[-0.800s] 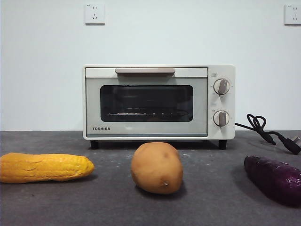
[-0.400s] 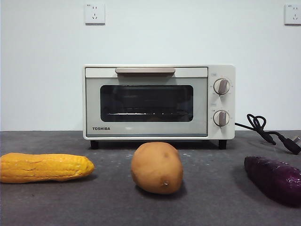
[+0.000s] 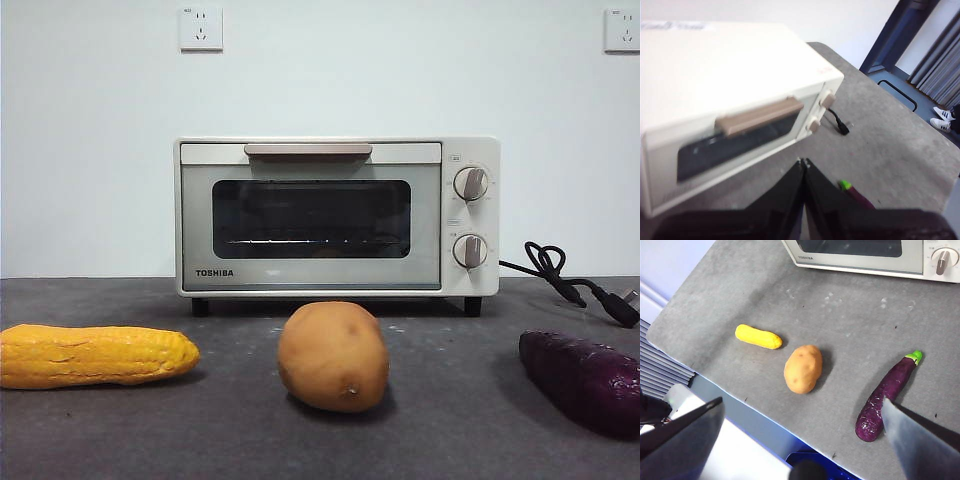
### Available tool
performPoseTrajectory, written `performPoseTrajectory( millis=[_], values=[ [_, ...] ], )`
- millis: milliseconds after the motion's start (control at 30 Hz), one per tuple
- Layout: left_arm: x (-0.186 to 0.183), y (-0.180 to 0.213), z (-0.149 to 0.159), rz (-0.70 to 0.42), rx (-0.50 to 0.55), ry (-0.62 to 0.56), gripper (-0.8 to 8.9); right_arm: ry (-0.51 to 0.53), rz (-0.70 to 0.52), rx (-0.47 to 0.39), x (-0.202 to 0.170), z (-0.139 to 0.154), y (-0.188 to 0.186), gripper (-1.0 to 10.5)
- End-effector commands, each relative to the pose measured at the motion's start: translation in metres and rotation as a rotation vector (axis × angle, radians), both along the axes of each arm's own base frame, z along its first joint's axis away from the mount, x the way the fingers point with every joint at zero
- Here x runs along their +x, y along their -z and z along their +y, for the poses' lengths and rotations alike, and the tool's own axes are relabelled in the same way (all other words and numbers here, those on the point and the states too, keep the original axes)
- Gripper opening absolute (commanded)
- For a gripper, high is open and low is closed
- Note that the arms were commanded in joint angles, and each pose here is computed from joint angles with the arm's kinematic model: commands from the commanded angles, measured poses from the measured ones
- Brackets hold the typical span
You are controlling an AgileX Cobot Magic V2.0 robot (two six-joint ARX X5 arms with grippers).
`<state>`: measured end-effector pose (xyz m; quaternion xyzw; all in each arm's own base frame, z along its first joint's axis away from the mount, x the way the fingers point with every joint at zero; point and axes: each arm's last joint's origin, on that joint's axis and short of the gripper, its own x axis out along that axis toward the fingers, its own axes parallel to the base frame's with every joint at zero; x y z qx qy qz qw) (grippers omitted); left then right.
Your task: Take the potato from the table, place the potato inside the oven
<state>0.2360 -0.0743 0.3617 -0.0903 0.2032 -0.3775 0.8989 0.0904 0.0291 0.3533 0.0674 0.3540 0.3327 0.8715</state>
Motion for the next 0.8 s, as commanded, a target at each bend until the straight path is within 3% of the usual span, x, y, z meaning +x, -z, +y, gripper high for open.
performPoseTrajectory(
  millis=[33, 433, 800],
  values=[
    [0.027, 0.002, -0.016, -0.008, 0.043, 0.006, -0.08, 0.004, 0.006, 0.006, 0.000, 0.000, 0.000, 6.6],
    [0.102, 0.023, -0.060, -0.016, 0.161, -0.015, -0.08, 0.008, 0.013, 0.009, 0.000, 0.000, 0.000, 6.6],
    [0.126, 0.054, -0.079, -0.012, 0.195, -0.015, -0.08, 0.009, 0.016, 0.008, 0.000, 0.000, 0.001, 6.6]
  ],
)
